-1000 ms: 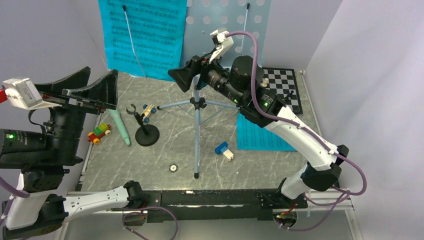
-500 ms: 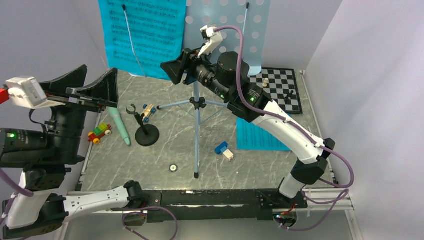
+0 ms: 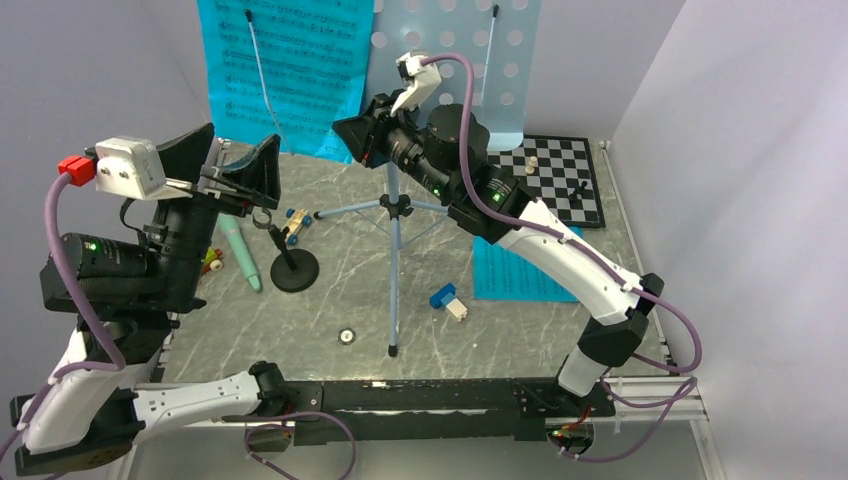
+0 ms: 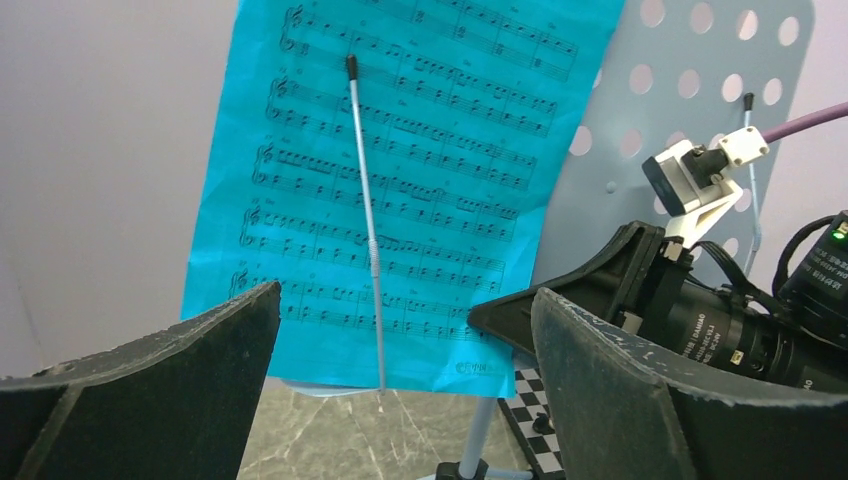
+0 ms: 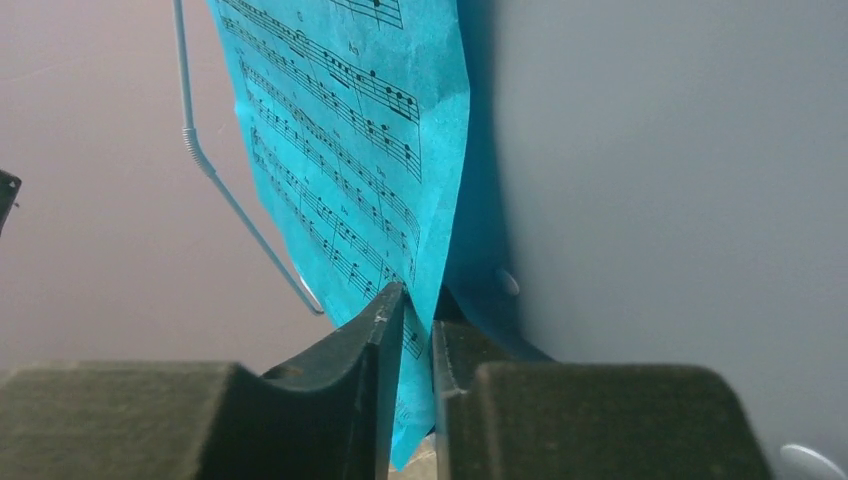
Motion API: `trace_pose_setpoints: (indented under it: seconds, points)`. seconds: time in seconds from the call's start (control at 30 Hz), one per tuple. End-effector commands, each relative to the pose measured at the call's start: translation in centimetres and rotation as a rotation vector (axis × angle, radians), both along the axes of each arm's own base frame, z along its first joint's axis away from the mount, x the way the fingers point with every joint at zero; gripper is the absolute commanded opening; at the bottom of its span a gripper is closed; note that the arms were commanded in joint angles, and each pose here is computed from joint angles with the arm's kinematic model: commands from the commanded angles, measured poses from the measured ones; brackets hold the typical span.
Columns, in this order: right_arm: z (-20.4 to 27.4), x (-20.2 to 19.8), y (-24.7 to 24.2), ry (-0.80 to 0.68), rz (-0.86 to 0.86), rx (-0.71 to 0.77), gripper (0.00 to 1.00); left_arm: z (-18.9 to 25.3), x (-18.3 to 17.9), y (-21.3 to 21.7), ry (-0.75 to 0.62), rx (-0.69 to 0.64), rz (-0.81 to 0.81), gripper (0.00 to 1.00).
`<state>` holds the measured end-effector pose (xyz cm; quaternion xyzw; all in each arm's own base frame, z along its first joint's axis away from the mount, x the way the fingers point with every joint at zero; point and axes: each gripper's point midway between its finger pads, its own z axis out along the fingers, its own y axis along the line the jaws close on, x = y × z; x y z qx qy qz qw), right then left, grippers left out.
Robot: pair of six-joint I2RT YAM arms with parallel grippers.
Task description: Pack up the instrument practice props
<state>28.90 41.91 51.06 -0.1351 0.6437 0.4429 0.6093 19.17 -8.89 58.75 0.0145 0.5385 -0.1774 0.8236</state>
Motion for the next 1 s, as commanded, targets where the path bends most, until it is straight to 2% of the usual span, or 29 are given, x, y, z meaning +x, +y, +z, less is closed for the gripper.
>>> trace_pose_setpoints:
  seconds: [0.0, 0.2, 0.67, 0.97]
  points:
    - [2.4, -0.3, -1.5, -0.056, -0.027, 0.044, 0.16, -0.1, -0.4, 0.3, -0.012, -0.042, -0.04, 0.99]
    - [2.5, -0.5, -1.8, -0.069, -0.024, 0.032, 0.0, 0.2, -0.7, -0.2, -0.03, -0.061, -0.099, 0.99]
    - [2.9, -2.4, -3.3, -0.128, 0.021, -0.001, 0.0, 0.7, 1.6, -1.0, -0.013, -0.086, -0.163, 0.99]
    - [2.2, -2.6, -2.6, -0.13, 0.053, -0.063, 0.0, 1.8, 4.3, 0.0, -0.019, -0.075, -0.111, 0.99]
